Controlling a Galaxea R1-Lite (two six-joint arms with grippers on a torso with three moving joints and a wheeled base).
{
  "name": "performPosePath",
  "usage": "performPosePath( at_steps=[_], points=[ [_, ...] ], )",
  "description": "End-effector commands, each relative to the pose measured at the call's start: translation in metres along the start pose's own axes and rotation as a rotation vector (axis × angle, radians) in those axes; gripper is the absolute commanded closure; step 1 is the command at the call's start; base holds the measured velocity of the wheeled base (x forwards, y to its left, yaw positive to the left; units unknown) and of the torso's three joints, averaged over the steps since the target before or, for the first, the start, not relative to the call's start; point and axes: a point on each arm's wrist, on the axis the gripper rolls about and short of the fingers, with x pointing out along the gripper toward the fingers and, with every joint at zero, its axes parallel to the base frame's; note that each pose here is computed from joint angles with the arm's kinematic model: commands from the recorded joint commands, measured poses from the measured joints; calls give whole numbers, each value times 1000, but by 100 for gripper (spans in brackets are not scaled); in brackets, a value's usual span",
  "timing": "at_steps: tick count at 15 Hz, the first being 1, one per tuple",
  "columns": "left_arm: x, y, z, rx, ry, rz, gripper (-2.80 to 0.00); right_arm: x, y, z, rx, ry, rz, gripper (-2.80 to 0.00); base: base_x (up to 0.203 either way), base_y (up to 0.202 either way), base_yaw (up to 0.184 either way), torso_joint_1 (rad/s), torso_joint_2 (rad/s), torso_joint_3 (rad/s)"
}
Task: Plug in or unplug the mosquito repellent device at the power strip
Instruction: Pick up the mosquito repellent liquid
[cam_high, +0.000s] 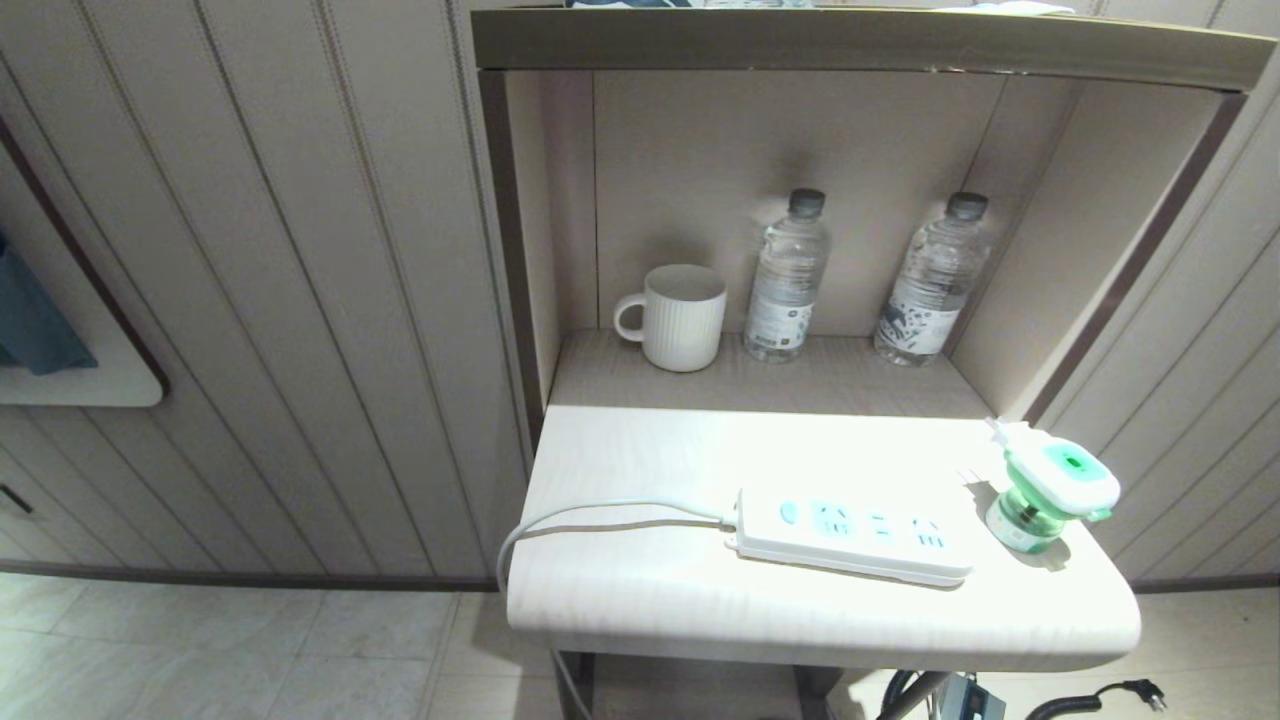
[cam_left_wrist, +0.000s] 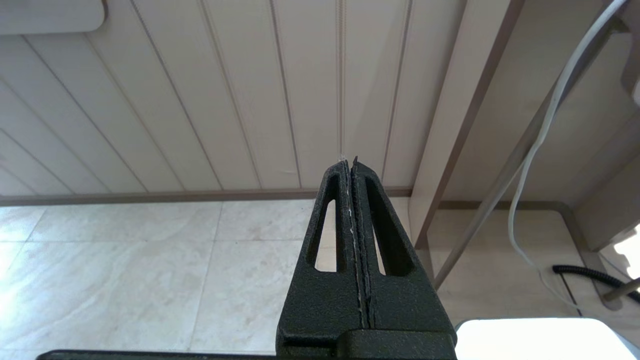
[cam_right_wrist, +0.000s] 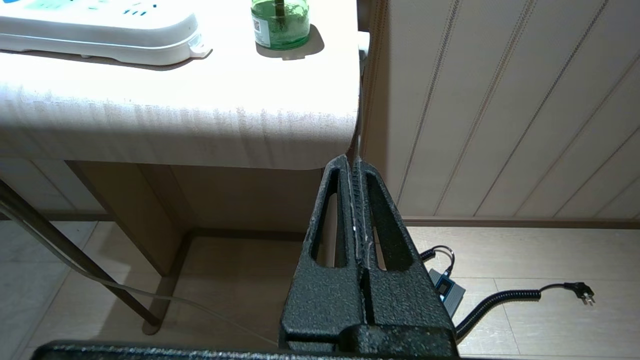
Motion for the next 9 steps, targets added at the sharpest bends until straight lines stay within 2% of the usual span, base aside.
performPosePath(
  at_steps=[1,9],
  points=[
    [0,0,0,0,2,-1,0,0,0,0,-6,1,0,0,0,0,0,0,0,0],
    [0,0,0,0,0,-1,0,0,0,0,-22,1,-9,0,0,0,0,0,0,0]
  ],
)
